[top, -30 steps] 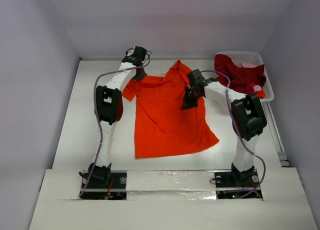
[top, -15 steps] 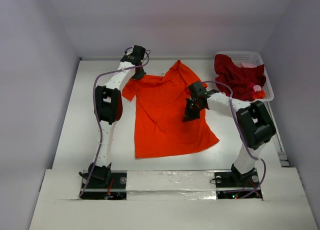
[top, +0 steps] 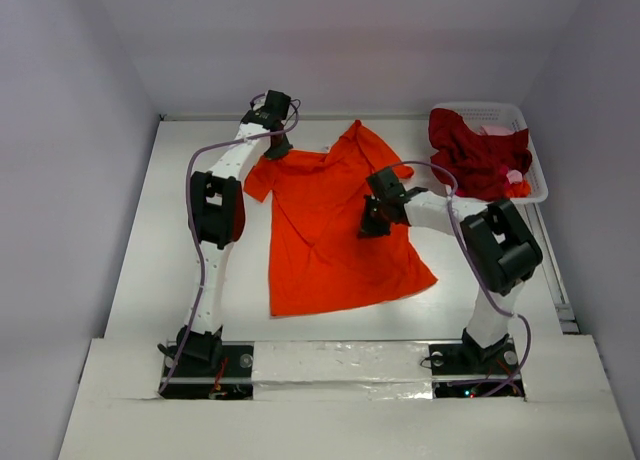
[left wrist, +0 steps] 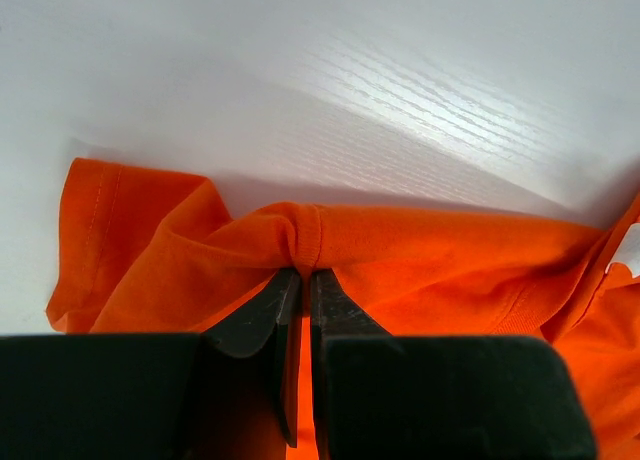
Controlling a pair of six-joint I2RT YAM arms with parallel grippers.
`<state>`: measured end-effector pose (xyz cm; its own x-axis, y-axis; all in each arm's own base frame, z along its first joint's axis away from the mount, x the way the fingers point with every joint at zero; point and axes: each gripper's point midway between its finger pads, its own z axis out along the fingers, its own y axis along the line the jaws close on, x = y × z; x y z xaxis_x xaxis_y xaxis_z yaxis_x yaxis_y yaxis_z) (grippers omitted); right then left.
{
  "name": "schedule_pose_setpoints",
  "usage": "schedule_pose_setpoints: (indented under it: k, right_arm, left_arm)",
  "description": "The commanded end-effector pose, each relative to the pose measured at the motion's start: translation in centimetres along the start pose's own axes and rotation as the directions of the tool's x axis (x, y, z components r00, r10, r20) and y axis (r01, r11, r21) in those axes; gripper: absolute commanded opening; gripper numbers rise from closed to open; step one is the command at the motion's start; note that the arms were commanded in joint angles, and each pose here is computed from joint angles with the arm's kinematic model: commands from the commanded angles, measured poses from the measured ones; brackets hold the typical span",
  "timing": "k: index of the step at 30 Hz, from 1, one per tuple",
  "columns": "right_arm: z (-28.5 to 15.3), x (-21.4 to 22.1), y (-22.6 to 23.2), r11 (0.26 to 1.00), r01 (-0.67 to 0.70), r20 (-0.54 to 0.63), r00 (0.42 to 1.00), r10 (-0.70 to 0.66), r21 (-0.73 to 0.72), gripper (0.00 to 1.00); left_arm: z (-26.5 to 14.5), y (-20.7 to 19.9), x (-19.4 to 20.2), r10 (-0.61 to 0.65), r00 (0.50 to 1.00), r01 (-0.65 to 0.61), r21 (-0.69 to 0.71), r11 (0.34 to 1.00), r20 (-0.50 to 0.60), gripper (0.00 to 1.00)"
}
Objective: Fold and stack the t-shirts
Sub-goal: Flatten out the tshirt
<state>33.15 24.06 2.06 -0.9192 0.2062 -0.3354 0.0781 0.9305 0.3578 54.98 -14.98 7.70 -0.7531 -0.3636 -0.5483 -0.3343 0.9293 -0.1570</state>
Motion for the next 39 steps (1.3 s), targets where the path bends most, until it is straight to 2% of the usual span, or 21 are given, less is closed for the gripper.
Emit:
schedule_pose_setpoints:
  k: [1,8,12,21,26,32,39]
  right_arm:
    - [5.0,3.8,-2.9,0.996,-0.034,-0.052,0.998,0.039,0.088,0.0]
    - [6.7,7.4,-4.5,0.992,-0.072,-0.099,0.992,0.083,0.104,0.0]
    - [5.7,8.8,-5.8,0.985,-0.113,-0.1,0.987,0.127,0.131,0.0]
    - [-0.2,10.1,-6.9,0.962,-0.222,-0.052,0.971,0.232,0.157,0.0]
    - [-0.5,10.1,-7.7,0.957,-0.215,-0.038,0.973,0.226,0.195,0.0]
    - [-0.4,11.9,-8.6,0.94,-0.281,-0.053,0.954,0.296,0.195,0.0]
    - [-0.5,13.4,-8.9,0.931,-0.318,-0.081,0.938,0.336,0.18,0.0]
  left_arm:
    - [-2.6,-0.7,-2.6,-0.006,0.998,0.003,0.042,0.999,0.064,0.0]
    - [-2.4,0.0,-3.0,0.003,0.997,-0.005,0.02,1.0,0.073,0.0]
    - [-2.0,0.4,-3.4,0.001,0.997,-0.002,0.015,1.0,0.074,0.0]
    - [-0.8,2.5,-4.6,-0.015,0.997,0.017,-0.02,1.0,0.082,0.0]
    - [-0.4,2.7,-4.8,-0.015,0.996,0.016,-0.012,1.0,0.083,0.0]
    - [0.2,3.3,-5.4,-0.022,0.996,0.023,-0.006,1.0,0.081,0.01]
    - [1.2,4.2,-5.4,-0.029,0.997,0.031,-0.015,0.999,0.071,0.07]
